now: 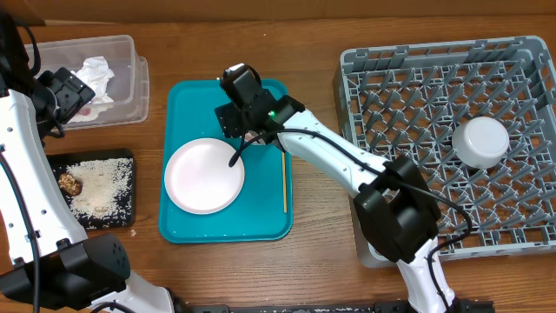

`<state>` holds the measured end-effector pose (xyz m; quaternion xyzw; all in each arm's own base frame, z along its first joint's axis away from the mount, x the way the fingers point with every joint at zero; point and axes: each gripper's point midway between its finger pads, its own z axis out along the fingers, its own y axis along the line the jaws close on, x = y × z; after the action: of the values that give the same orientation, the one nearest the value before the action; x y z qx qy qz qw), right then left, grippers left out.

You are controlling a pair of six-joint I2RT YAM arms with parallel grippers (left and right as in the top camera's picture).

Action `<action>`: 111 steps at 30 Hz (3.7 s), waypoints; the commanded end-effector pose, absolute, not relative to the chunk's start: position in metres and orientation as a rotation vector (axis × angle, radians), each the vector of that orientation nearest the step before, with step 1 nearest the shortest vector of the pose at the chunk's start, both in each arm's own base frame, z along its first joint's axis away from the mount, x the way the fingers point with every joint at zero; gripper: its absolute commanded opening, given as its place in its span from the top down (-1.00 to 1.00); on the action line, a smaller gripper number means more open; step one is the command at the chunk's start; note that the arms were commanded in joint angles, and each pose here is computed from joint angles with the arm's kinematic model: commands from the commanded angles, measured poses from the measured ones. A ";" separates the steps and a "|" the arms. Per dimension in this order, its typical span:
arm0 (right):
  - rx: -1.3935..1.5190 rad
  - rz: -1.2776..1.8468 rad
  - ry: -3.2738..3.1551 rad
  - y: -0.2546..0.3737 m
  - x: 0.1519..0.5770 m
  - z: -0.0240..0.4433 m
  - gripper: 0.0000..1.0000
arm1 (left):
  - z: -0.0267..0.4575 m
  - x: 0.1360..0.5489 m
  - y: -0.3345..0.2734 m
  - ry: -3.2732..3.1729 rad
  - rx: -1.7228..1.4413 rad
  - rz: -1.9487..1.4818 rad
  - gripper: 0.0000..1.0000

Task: Sort waste into correct bins and load items into the dishwasher
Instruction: 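Reach the right gripper back to the teal tray toward the small cup, then carry the grasped white cup with the right gripper over the rack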

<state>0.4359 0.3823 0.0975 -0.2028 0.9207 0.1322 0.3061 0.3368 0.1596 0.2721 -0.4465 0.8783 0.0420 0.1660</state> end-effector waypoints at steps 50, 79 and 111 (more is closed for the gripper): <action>0.467 0.314 2.546 0.027 0.349 0.364 0.92 | 0.268 0.338 0.159 2.503 -1.299 0.115 -1.00; 0.466 1.614 2.241 0.012 0.295 0.219 0.92 | 0.268 0.338 0.159 2.502 -1.299 0.114 -1.00; 0.686 1.536 2.245 -0.011 0.299 0.152 0.92 | 0.268 0.338 0.159 2.502 -1.299 0.114 -1.00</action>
<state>0.3001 -0.0073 0.1560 0.2257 0.7839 0.5516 0.1738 0.3368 0.1596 0.2721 -0.4480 0.8775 0.0418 0.1661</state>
